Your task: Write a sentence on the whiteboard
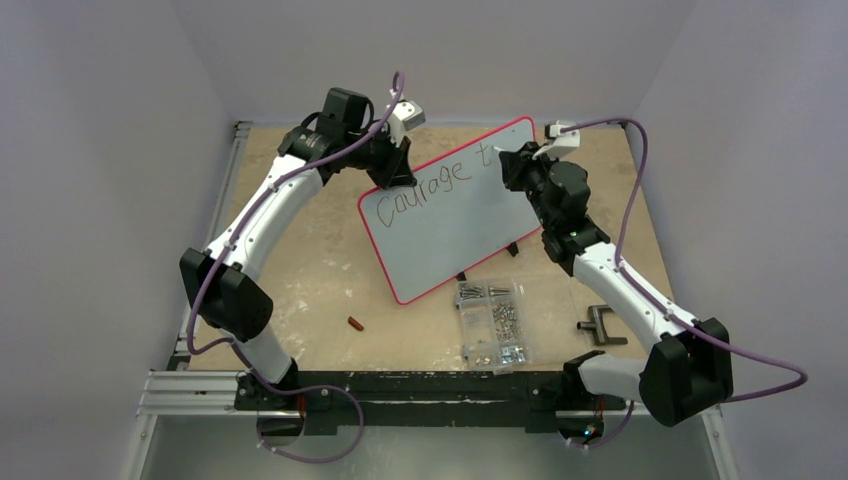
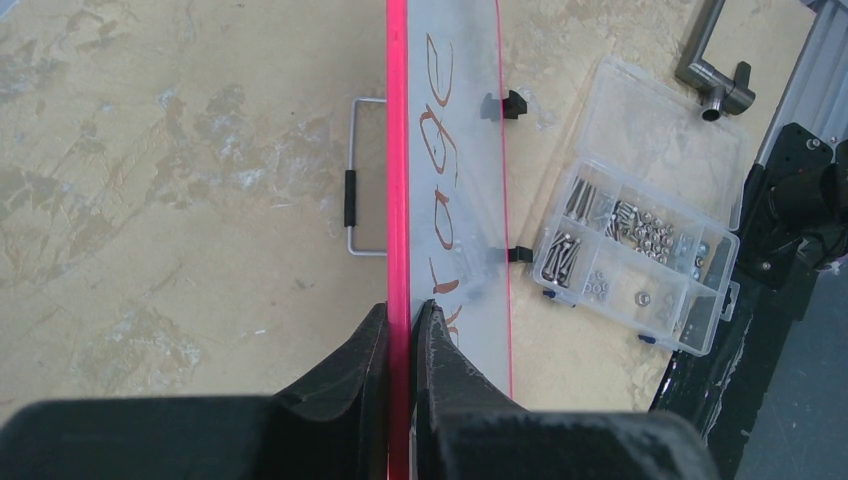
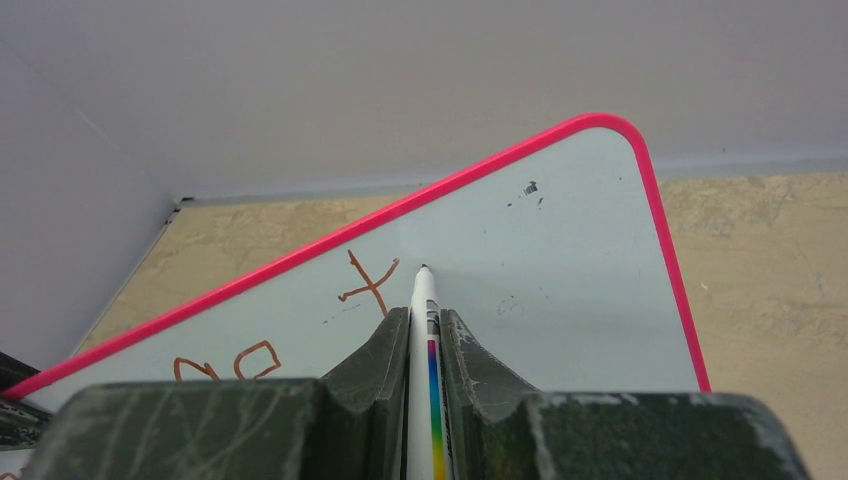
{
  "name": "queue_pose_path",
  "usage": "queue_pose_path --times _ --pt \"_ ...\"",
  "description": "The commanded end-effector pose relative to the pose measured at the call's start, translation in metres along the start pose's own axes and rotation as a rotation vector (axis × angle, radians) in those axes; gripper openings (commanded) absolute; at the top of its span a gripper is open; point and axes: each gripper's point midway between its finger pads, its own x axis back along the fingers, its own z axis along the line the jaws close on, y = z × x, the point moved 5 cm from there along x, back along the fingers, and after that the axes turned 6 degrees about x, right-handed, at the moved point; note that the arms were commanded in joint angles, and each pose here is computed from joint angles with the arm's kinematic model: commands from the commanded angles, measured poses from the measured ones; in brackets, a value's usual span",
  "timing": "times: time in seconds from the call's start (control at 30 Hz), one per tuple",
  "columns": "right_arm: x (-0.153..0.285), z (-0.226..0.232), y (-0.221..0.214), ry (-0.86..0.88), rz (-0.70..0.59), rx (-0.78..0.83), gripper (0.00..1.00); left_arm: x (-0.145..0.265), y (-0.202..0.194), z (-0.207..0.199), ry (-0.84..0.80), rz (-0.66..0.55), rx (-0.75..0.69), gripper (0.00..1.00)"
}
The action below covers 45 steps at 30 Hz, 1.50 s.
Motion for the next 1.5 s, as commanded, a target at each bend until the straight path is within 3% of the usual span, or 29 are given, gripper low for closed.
queue_pose_path --times 0.0,0.73,1.47 --pt "-0.002 0.003 0.021 0.017 -0.073 -0.009 0.0 0.003 -0.013 0.002 0.048 0.076 -0.056 0.0" --pt "0.012 -0.003 -0.014 0.011 0.007 -0.025 0.0 0.004 -0.013 0.001 0.047 0.073 -0.059 0.0" --pt "-0.003 -0.003 0.019 -0.036 -0.057 -0.01 0.0 0.003 -0.012 -0.001 0.043 0.072 -0.061 0.0"
